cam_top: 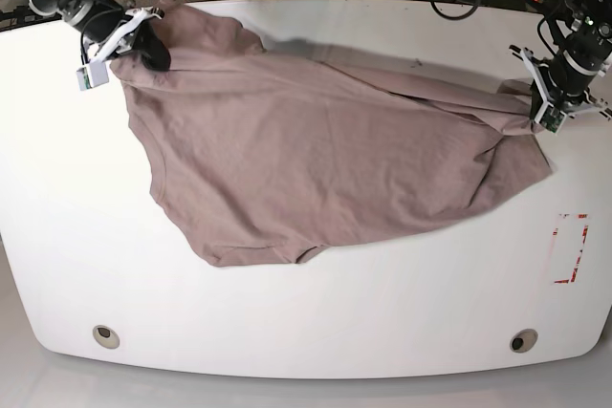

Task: Fold the T-shirt properly
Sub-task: 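Lift the shirt with both grippers, pull toward table edge, lay it back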

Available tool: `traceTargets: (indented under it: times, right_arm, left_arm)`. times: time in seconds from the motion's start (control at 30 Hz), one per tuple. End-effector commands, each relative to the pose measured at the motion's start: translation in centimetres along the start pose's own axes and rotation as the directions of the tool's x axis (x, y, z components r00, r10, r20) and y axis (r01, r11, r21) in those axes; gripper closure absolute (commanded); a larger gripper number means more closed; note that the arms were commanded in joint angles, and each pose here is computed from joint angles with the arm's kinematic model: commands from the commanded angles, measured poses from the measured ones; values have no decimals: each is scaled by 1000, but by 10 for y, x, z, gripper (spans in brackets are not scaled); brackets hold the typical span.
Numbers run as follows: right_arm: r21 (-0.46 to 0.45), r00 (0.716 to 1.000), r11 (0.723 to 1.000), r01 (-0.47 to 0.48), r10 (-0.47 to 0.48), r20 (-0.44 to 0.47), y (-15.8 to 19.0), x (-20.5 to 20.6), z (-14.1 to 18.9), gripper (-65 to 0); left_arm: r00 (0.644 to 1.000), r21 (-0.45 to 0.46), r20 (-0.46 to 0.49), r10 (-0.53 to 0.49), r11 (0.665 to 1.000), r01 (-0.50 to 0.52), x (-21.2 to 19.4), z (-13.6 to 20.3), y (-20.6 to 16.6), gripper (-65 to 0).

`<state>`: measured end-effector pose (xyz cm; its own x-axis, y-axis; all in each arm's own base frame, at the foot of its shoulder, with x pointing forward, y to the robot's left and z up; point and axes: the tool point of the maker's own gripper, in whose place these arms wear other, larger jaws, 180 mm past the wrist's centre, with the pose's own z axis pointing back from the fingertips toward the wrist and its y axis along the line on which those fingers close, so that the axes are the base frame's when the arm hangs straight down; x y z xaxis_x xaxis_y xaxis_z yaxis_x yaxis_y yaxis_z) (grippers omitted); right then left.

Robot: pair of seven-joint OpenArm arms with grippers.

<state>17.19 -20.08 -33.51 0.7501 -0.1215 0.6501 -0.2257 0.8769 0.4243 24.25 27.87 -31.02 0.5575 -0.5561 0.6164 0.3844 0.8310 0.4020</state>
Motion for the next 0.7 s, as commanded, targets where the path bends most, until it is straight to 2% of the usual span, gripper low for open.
traceTargets:
  times: [0.0,0.17,0.3,0.57,0.67]
  right_arm:
    - [-2,989,993,-115,115,90,-3,43,3,0]
    - [-40,962,978,-207,210,174,-16,98,2,0]
    - [-101,951,971,-218,234,200,-44,134,0,0]
    - [-183,920,942,-282,320,226,-70,212,-8,0]
    - [-237,897,909,-344,393,203,-67,243,-18,0]
  left_arm:
    - [994,70,107,1,998,-8,37,-1,21,-18]
    - [973,58,225,-46,998,34,91,-13,20,-18]
    - [952,45,296,-75,997,64,125,-18,16,-18]
    - [894,130,448,8,989,-74,185,-10,46,-22]
    - [867,141,498,28,983,-113,205,-7,55,-22]
